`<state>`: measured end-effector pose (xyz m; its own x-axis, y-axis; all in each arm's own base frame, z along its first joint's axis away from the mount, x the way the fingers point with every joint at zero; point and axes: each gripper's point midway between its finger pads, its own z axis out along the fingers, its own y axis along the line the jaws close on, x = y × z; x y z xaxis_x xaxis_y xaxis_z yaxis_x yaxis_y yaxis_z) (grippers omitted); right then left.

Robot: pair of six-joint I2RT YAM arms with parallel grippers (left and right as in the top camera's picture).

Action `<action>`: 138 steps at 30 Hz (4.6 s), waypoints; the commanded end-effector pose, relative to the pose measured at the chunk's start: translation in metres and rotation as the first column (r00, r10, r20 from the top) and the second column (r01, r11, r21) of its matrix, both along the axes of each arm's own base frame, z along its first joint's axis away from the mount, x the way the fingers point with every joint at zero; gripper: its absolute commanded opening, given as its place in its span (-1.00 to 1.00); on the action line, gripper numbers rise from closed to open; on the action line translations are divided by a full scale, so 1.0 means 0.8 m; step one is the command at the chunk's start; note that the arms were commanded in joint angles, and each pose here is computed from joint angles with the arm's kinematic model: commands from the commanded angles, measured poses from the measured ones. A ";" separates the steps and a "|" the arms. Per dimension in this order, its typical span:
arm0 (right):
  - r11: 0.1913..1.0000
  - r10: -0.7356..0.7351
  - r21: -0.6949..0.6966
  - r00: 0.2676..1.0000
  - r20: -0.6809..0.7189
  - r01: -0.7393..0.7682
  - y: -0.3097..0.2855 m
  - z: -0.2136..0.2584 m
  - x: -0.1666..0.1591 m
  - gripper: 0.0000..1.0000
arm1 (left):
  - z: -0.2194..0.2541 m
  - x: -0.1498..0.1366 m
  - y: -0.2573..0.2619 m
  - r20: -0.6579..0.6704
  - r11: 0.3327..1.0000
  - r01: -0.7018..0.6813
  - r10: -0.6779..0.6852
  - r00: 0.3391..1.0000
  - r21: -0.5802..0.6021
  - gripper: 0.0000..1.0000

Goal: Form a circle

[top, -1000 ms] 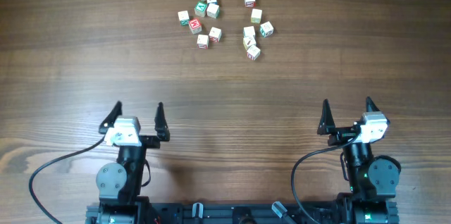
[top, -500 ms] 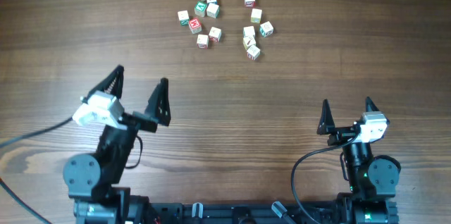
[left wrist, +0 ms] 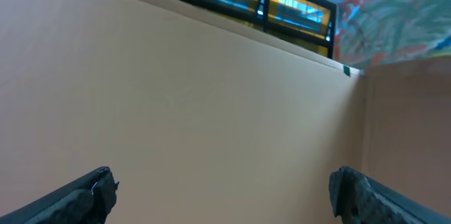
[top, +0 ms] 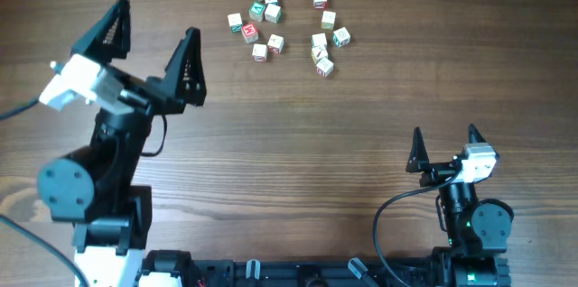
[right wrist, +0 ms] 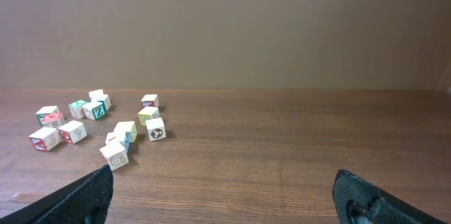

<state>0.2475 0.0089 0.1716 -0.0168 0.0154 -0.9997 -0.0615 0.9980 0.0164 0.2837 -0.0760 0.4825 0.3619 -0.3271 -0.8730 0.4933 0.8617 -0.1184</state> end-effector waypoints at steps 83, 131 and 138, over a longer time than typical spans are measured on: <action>1.000 -0.010 0.013 1.000 0.005 0.010 -0.002 0.001 0.000 0.99 | -0.565 0.257 -0.086 -0.896 0.837 0.320 0.408 0.176 0.444 0.81; 1.000 -0.010 0.013 1.000 0.004 0.010 -0.002 0.001 0.000 0.99 | -0.570 0.091 -0.203 -0.916 0.929 0.135 0.363 -0.168 0.344 -0.49; 1.000 -0.010 0.013 1.000 0.004 0.010 -0.002 0.001 0.000 0.99 | -0.584 0.099 -0.196 -0.890 0.901 0.063 0.434 -0.140 0.430 -0.42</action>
<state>0.2475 0.0089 0.1716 -0.0168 0.0154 -0.9997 -0.0615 0.9980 0.0164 0.3618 -0.2509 0.0235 -0.9454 -0.1169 -0.3043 -0.0791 0.9878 -0.1339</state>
